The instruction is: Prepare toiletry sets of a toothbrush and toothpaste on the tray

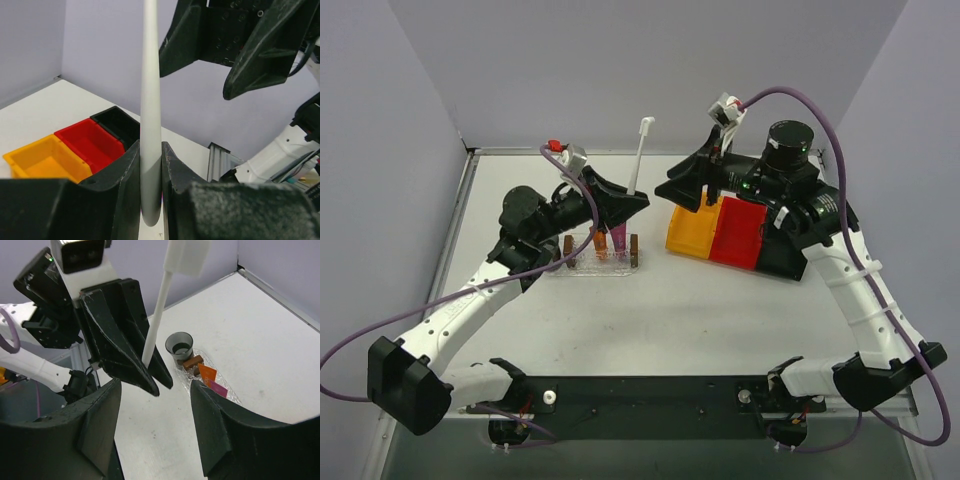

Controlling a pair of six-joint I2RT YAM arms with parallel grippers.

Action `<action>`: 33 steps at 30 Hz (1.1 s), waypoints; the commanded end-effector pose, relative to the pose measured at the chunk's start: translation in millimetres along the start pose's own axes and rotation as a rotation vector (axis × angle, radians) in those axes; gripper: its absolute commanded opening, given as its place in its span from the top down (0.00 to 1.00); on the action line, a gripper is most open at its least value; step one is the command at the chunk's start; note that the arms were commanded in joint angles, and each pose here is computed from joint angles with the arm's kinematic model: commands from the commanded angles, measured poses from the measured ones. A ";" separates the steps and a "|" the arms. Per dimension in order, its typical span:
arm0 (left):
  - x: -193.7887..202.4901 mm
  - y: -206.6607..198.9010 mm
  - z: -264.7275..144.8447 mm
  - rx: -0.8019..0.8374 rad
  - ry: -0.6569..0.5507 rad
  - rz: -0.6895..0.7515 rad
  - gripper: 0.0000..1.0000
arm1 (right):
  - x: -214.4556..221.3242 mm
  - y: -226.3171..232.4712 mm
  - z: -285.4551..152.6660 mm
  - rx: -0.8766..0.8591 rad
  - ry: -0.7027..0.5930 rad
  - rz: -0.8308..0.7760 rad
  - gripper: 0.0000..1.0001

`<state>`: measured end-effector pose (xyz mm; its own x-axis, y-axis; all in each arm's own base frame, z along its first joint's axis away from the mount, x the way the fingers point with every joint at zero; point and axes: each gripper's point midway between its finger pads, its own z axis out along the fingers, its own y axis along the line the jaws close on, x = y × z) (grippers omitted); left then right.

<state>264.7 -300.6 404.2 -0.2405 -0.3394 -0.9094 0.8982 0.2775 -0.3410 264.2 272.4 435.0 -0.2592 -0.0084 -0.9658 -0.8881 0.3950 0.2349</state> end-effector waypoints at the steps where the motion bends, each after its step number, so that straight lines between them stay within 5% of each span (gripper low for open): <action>1: -14.5 -27.5 -1.8 0.138 -0.065 -0.041 1.00 | -30.9 21.1 12.4 -0.110 -0.103 -0.025 0.48; 20: -15.4 -33.4 -4.0 0.162 -0.079 -0.049 1.00 | -20.7 39.0 35.6 -0.183 -0.069 0.006 0.54; 33: -9.6 -30.5 -3.7 0.160 -0.065 -0.036 1.00 | -16.0 34.7 48.2 -0.181 -0.047 0.017 0.71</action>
<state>244.7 -305.3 410.0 -0.3100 -0.3899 -0.8671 0.9125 0.1339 -0.3864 259.2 324.6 429.7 -0.3308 0.0070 -0.9437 -0.9085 0.2682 0.3205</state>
